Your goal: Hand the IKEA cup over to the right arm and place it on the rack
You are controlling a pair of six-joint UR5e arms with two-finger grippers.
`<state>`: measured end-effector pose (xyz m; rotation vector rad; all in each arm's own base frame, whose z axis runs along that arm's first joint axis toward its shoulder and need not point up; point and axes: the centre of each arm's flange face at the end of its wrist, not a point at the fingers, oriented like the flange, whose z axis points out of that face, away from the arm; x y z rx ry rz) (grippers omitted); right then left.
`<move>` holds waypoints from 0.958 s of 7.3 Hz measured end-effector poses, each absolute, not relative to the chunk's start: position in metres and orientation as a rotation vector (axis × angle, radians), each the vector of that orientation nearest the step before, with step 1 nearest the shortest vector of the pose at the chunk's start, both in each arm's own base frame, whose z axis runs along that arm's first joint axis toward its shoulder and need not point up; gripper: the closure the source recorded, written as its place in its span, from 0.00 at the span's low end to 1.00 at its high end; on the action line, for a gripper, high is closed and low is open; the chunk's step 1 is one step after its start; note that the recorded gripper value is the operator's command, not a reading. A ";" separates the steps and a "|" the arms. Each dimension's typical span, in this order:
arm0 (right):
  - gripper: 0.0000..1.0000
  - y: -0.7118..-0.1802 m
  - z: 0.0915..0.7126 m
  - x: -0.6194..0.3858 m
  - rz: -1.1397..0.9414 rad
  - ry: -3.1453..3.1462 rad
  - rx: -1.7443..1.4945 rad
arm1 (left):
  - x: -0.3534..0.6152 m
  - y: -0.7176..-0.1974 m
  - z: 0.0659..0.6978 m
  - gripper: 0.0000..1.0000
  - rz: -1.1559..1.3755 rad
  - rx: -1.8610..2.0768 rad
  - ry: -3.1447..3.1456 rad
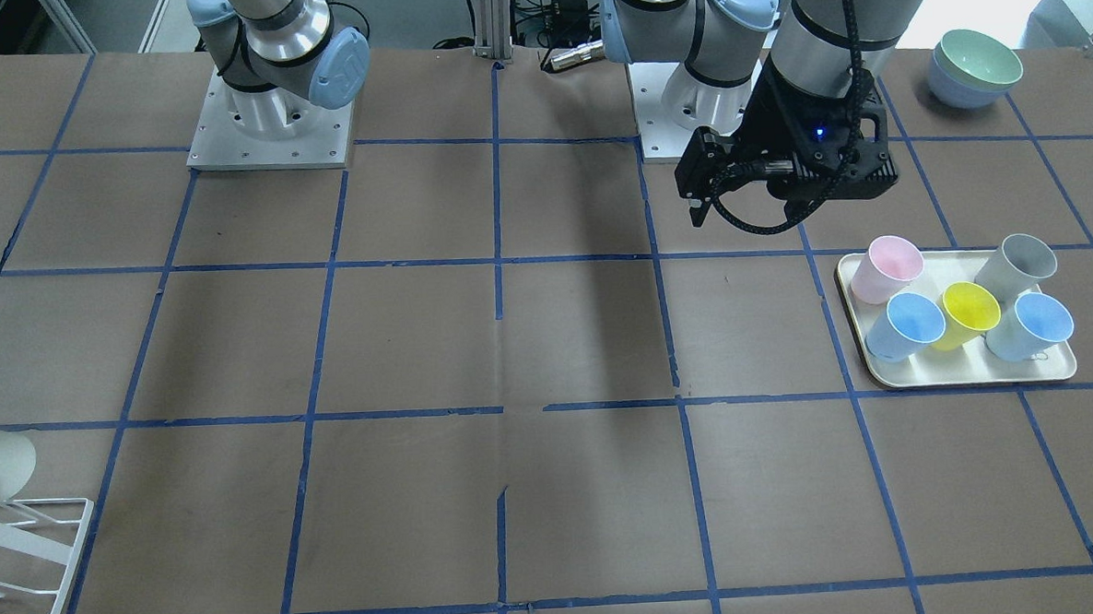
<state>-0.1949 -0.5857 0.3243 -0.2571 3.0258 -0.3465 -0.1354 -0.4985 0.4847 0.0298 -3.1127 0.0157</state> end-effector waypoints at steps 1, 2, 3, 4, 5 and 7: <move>0.02 -0.586 0.322 -0.195 -0.341 3.024 -0.256 | -0.135 -0.498 0.485 0.00 0.016 0.030 -3.113; 0.00 -0.587 0.320 -0.196 -0.339 3.023 -0.255 | -0.135 -0.498 0.485 0.00 0.016 0.030 -3.113; 0.00 -0.587 0.321 -0.196 -0.340 3.024 -0.256 | -0.135 -0.498 0.485 0.00 0.016 0.030 -3.113; 0.00 -0.587 0.323 -0.195 -0.345 3.025 -0.257 | -0.135 -0.498 0.485 0.00 0.015 0.030 -3.113; 0.00 -0.585 0.329 -0.193 -0.352 3.029 -0.260 | -0.135 -0.498 0.484 0.00 0.015 0.030 -3.113; 0.00 -0.573 0.358 -0.184 -0.357 3.045 -0.209 | -0.135 -0.498 0.484 0.00 0.015 0.030 -3.113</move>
